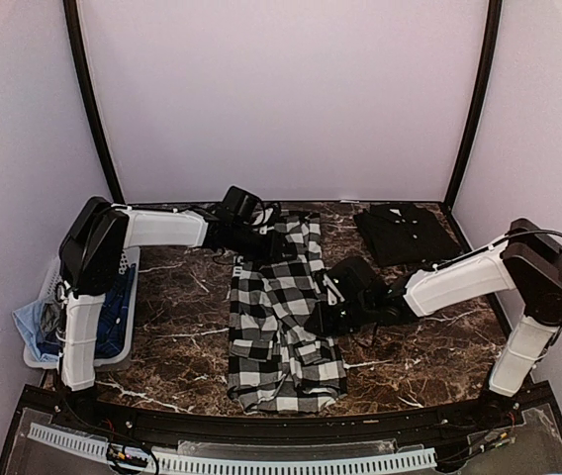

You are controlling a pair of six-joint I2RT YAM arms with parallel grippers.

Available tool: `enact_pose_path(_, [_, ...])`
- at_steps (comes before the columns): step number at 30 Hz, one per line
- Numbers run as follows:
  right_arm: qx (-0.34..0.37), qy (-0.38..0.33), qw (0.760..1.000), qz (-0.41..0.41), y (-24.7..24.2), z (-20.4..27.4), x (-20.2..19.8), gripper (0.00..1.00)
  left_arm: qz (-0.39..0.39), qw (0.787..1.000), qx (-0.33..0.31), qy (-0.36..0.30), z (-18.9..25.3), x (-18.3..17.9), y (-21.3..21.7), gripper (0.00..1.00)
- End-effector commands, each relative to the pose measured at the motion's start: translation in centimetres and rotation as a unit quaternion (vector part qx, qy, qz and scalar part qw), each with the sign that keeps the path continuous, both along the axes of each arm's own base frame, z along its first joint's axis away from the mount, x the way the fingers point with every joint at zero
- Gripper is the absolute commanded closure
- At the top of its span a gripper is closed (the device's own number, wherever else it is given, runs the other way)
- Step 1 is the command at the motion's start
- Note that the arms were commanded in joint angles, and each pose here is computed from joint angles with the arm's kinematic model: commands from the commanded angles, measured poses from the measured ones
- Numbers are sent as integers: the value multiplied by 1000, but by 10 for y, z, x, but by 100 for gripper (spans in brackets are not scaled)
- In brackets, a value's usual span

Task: Fold and stack the long sleeve shirts
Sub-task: Smooth out the rectangle-folded shirt at the center of the board, then move the rectangle-folded shirt to the center of the board.

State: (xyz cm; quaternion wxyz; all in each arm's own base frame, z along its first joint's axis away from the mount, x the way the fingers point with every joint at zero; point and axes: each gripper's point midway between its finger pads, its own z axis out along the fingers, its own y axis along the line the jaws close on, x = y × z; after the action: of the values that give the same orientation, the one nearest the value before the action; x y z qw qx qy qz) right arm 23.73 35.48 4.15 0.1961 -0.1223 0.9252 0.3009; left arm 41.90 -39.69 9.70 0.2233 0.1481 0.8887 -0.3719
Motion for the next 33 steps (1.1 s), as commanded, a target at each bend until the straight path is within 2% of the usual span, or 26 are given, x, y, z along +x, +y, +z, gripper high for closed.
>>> enact_pose_path(1, [13,15,1000,9,0,-10,-17,84,23,1000,-3,7,-19,29,6,55])
enact_pose_path(6, [-6,20,1000,21,-4,-22,-30,84,27,998,18,45,-63,38,11,55])
enact_pose_path(13, [-7,26,999,35,-2,-15,-39,83,27,998,20,51,-65,43,12,55])
enact_pose_path(16, [17,7,999,41,10,17,-32,82,18,999,16,41,-52,47,8,55])
enact_pose_path(22, [62,-60,996,25,26,86,10,80,10,1000,6,8,-11,58,2,54])
enact_pose_path(28, [112,-76,991,3,34,114,58,81,30,998,-14,-46,61,61,9,53])
enact_pose_path(33, [132,-70,989,-3,42,109,88,82,46,999,-7,-20,57,41,26,53])
